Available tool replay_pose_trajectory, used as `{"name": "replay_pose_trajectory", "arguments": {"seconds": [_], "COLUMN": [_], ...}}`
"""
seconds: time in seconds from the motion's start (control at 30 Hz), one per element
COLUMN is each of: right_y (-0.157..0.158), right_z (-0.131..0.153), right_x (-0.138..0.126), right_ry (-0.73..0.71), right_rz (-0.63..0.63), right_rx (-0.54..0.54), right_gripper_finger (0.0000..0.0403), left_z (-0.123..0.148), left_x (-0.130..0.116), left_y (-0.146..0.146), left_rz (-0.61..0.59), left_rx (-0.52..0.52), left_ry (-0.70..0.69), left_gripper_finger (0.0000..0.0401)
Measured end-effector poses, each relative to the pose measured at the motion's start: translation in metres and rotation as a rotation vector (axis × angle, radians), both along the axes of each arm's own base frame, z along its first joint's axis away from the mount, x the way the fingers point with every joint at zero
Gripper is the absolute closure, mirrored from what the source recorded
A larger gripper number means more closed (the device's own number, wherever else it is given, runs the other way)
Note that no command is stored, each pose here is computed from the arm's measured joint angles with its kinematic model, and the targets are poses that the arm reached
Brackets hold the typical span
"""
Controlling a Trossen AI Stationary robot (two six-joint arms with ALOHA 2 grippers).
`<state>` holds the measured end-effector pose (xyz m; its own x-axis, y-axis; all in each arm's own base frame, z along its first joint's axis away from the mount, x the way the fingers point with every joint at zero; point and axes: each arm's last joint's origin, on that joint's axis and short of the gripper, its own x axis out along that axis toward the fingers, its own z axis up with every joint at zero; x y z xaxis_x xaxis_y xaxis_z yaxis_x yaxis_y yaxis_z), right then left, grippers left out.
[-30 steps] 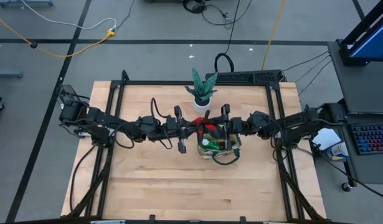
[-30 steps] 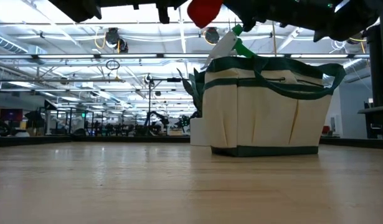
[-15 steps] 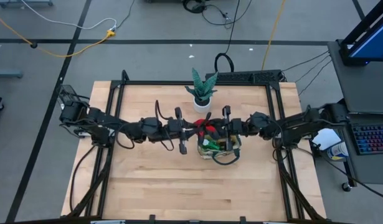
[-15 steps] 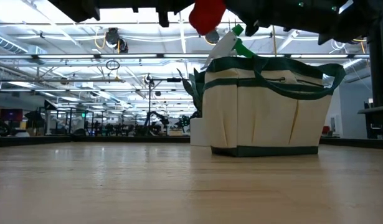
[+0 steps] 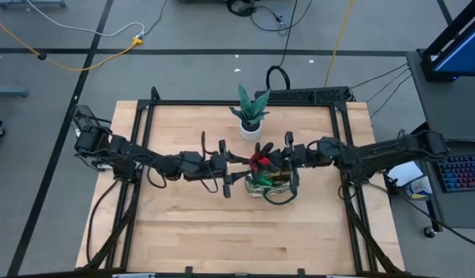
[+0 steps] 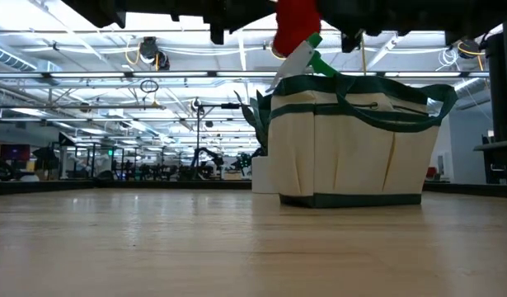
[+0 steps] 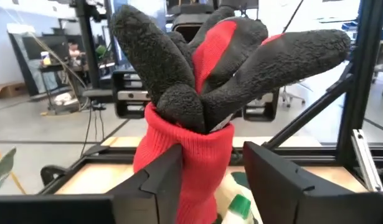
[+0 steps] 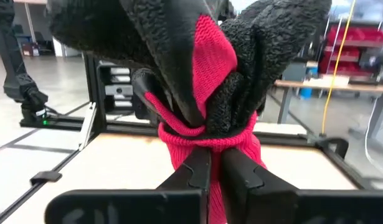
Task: Pick & Place Garden tools in Gardening bag
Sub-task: Put the red gloves into the gardening bag
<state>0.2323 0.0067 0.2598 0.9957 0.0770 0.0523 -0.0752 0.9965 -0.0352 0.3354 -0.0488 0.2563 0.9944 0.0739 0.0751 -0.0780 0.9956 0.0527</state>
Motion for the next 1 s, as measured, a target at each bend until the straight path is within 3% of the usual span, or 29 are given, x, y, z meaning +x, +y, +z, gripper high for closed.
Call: {"name": "replay_pose_trajectory", "arguments": {"seconds": [0.37,0.57,0.87,1.0], "right_y": [-0.001,-0.001,-0.001,-0.003], "right_z": [0.012,0.009,0.035,0.038], "right_x": [-0.030,-0.034,-0.035,-0.039], "right_ry": [0.075,0.154,0.280,0.400], "right_rz": [-0.006,-0.011,-0.019,-0.087], "right_rx": [0.072,0.074,0.073,0.115], "right_gripper_finger": [0.0398,0.0399,0.0399,0.0399], "left_z": [-0.011,-0.011,-0.012,-0.008], "left_x": [-0.001,-0.001,-0.002,-0.006], "left_y": [-0.003,-0.004,-0.004,-0.004], "left_rz": [0.085,0.082,0.082,0.082], "left_rx": [0.011,0.008,0.011,0.023], "left_ry": [0.109,0.115,0.129,0.141], "left_gripper_finger": [0.0220,0.0219,0.0219,0.0219]}}
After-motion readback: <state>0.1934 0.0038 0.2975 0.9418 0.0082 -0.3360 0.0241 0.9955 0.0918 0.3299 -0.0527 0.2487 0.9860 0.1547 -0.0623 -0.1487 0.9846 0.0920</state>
